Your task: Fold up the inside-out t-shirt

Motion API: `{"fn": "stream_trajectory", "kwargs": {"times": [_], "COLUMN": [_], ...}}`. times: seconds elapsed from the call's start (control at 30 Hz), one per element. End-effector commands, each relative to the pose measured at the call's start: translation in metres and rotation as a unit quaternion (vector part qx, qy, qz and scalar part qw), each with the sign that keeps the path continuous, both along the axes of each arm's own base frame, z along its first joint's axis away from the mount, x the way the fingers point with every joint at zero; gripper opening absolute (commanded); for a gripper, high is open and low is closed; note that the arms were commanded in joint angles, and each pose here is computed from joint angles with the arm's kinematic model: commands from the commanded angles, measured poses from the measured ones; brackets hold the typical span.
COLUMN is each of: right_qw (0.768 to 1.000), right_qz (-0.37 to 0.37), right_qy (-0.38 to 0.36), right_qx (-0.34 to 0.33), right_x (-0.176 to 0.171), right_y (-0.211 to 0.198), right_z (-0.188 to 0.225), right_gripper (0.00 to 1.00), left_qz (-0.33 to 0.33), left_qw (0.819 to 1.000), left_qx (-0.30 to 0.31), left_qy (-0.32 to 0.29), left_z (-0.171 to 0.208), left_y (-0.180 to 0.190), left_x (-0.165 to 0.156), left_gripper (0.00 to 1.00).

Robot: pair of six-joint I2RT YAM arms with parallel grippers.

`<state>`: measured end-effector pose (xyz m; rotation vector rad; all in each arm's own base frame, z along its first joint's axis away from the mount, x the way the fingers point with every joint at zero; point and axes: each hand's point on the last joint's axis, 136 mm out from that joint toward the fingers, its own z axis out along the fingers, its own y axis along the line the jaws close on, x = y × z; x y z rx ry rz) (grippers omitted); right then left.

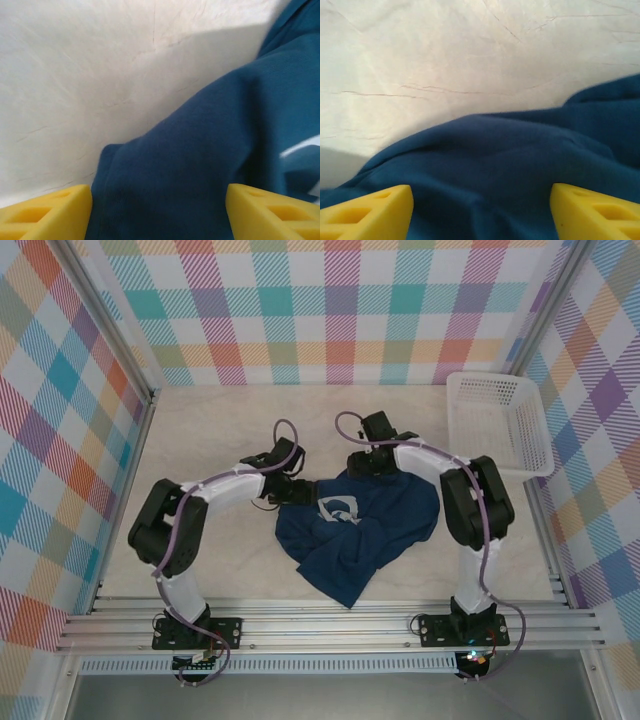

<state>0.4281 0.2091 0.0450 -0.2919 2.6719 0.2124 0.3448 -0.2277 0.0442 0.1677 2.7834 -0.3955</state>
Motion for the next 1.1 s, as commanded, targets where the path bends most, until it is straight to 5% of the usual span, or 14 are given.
{"fn": "stream_trajectory", "kwargs": {"times": [0.0,0.07,0.23,0.3,0.4,0.53,0.63,0.77,0.9,1.0,1.07], "right_qw": [1.0,1.0,1.0,0.999,0.993,0.969,0.943,0.915,0.917,0.944,0.96], "right_qz": [0.005,0.002,-0.017,-0.022,-0.018,-0.002,0.016,0.036,0.037,0.001,-0.036], "right_qy": [0.008,0.015,-0.002,-0.029,-0.099,-0.217,-0.297,-0.361,-0.335,-0.244,-0.175], "right_qx": [-0.018,-0.017,0.012,0.034,0.066,0.115,0.146,0.178,0.215,0.225,0.218], "right_x": [0.011,0.017,0.042,0.058,0.083,0.096,0.081,0.04,-0.015,-0.058,-0.093], "right_y": [-0.001,0.001,-0.005,-0.008,-0.01,-0.014,-0.017,-0.023,-0.031,-0.043,-0.057], "right_z": [-0.009,-0.019,-0.012,0.01,0.075,0.197,0.287,0.354,0.336,0.26,0.199], "right_gripper": [0.74,0.67,0.18,0.01,0.0,0.0,0.0,0.0,0.0,0.01,0.1], "left_qz": [-0.019,-0.021,-0.013,-0.003,0.022,0.045,0.034,0.0,-0.042,-0.084,-0.111], "left_qw": [0.999,0.999,0.999,0.998,0.992,0.964,0.932,0.896,0.892,0.921,0.937], "left_qx": [-0.035,-0.048,-0.05,-0.055,-0.073,-0.117,-0.155,-0.213,-0.256,-0.258,-0.26], "left_qy": [0.004,0.01,-0.015,-0.039,-0.103,-0.233,-0.326,-0.388,-0.369,-0.278,-0.206], "left_z": [0.004,-0.001,0.008,0.024,0.075,0.191,0.276,0.331,0.308,0.229,0.175], "left_y": [-0.017,-0.022,-0.021,-0.017,-0.006,0.01,0.014,0.015,0.01,-0.004,-0.013], "left_x": [0.008,0.009,0.023,0.037,0.067,0.09,0.082,0.045,-0.002,-0.046,-0.083], "left_gripper": [0.65,0.53,0.09,0.0,0.0,0.0,0.0,0.0,0.02,0.09,0.19]}}
